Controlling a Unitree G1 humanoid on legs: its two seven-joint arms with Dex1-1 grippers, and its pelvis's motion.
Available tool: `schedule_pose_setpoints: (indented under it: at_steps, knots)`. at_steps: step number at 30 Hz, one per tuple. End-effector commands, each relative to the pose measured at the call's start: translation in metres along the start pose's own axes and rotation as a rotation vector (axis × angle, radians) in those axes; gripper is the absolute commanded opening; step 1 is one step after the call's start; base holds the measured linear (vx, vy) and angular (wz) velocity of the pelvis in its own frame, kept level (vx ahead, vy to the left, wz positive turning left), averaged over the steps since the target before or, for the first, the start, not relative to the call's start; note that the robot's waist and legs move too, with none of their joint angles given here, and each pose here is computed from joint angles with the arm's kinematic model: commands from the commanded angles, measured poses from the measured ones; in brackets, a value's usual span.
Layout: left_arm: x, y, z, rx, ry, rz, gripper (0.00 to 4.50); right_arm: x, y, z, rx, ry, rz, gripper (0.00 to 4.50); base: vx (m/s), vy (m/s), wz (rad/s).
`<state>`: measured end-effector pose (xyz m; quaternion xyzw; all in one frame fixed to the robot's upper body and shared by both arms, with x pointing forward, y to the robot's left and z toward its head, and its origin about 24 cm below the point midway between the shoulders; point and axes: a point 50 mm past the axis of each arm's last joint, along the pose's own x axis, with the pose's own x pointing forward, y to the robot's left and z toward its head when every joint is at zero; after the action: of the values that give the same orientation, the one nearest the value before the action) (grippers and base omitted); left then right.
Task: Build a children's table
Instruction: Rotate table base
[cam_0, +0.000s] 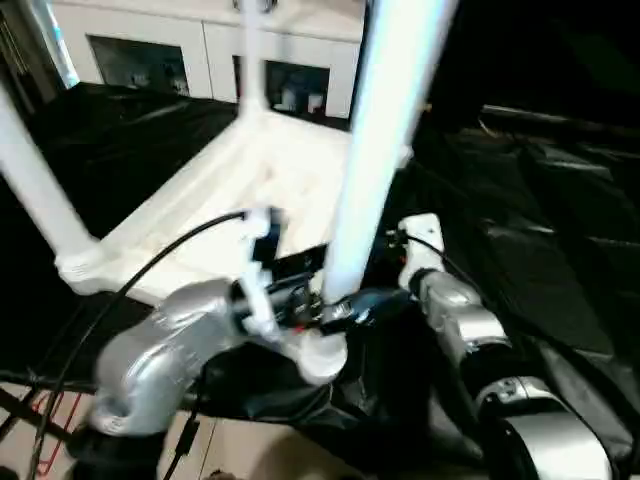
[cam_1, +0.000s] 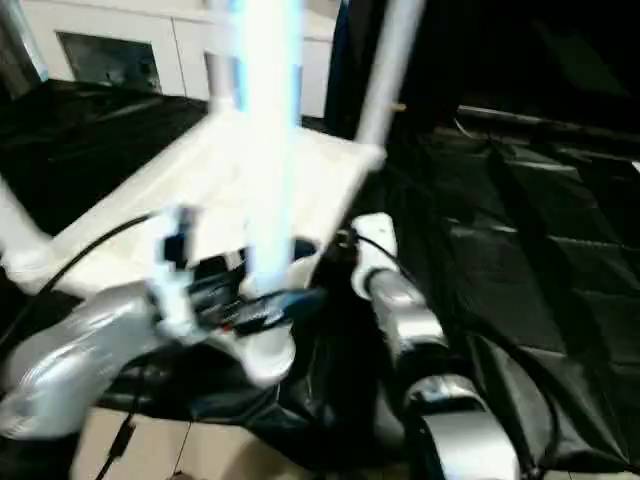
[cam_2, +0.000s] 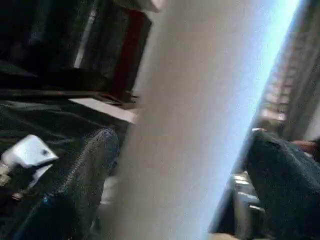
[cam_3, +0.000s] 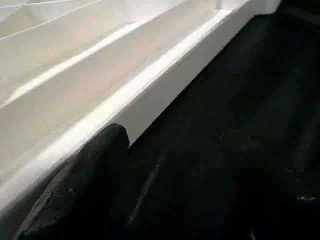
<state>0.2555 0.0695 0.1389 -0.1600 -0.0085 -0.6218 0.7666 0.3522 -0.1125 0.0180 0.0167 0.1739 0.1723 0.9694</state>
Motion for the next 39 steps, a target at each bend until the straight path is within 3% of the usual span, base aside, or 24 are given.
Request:
schedule_pose_setpoints:
  at_steps: [1,6,11,15,16,17,23,25,29,31,35,36,39]
  knots:
    - [0.014,0.006,-0.004,0.052,0.038,0.023,4.47,0.004,0.010,0.008,0.000,-0.025,0.059,3.53,0.000,0.000,0.00]
    - [0.019,0.015,-0.013,0.084,0.071,0.070,4.47,0.001,0.013,0.005,0.040,-0.039,0.136,3.53,0.000,0.000,0.00]
    - [0.033,0.012,-0.019,0.078,0.054,0.054,4.47,-0.006,0.015,-0.005,0.066,-0.034,0.204,3.53,0.000,0.000,0.00]
    - [0.031,0.022,-0.016,0.144,0.043,0.175,4.47,-0.012,-0.006,-0.004,0.080,-0.077,0.058,3.53,0.000,0.000,0.00]
    - [0.017,0.032,-0.014,0.190,0.054,0.234,4.47,-0.016,-0.021,0.005,0.114,-0.126,-0.019,3.53,0.000,0.000,0.00]
    - [0.013,0.034,-0.012,0.200,0.056,0.246,4.47,-0.017,-0.026,0.008,0.121,-0.139,-0.036,3.53,0.000,0.000,0.00]
    - [-0.010,0.030,-0.021,0.176,0.172,0.200,4.47,-0.029,-0.037,0.021,0.097,-0.178,0.032,3.53,0.000,0.000,0.00]
    - [-0.024,0.028,-0.035,0.183,0.310,0.167,4.47,-0.040,-0.043,0.019,0.014,-0.146,0.129,3.53,0.000,0.000,0.00]
    - [-0.034,0.023,-0.050,0.168,0.449,0.101,4.47,-0.063,-0.061,0.018,-0.121,-0.103,0.188,3.53,0.000,0.000,0.00]
    - [-0.037,0.026,-0.050,0.195,0.472,0.105,4.47,-0.069,-0.063,0.022,-0.124,-0.109,0.204,3.53,0.000,0.000,0.00]
    - [-0.056,0.041,-0.051,0.233,0.557,0.153,4.09,-0.084,-0.063,0.022,-0.176,-0.082,0.288,3.53,0.000,0.000,0.00]
    - [-0.062,0.044,-0.050,0.246,0.596,0.147,3.85,-0.088,-0.059,0.022,-0.194,-0.065,0.333,3.53,0.000,0.000,0.00]
    - [-0.078,0.049,-0.047,0.230,0.668,0.110,3.73,-0.098,-0.043,0.022,-0.230,-0.016,0.497,3.53,0.000,0.000,0.00]
